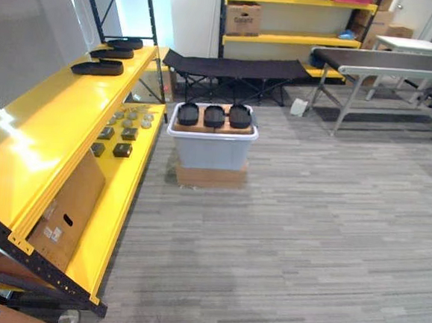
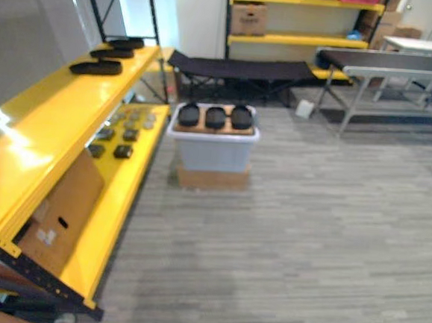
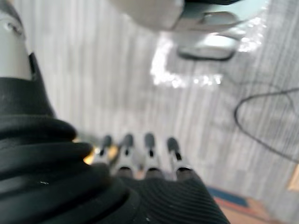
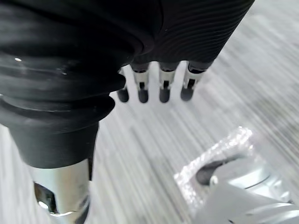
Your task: Walk over and take plastic housings, then place them on the shelf
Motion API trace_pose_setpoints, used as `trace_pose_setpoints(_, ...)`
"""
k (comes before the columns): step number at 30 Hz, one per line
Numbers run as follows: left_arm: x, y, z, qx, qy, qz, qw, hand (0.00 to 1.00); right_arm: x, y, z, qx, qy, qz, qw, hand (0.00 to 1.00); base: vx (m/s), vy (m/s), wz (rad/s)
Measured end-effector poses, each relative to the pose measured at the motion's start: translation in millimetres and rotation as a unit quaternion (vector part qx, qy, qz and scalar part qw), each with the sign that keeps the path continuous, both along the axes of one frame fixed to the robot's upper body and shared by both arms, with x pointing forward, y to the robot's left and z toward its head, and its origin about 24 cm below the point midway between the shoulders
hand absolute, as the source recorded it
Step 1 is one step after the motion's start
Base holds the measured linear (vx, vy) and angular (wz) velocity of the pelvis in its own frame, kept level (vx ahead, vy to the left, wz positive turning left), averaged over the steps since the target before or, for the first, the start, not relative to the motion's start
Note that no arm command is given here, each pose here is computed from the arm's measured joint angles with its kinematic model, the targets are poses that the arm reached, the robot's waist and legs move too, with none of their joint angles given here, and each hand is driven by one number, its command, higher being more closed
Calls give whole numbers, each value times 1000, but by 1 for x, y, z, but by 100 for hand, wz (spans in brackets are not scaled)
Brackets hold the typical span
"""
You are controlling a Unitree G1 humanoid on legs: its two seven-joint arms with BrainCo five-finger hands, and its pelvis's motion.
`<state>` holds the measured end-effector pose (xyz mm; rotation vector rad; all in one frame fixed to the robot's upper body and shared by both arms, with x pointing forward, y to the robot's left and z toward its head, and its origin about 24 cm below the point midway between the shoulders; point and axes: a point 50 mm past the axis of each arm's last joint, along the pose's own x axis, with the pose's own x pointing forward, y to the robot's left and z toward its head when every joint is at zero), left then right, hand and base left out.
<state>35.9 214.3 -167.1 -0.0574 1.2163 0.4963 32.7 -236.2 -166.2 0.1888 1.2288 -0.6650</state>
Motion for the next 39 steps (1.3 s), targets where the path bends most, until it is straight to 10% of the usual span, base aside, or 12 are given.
trace_pose_setpoints(39,20,-8,0,-11,-32,29,999,0,34,27,-2,35,-40,-9,999,0,12,-13,0)
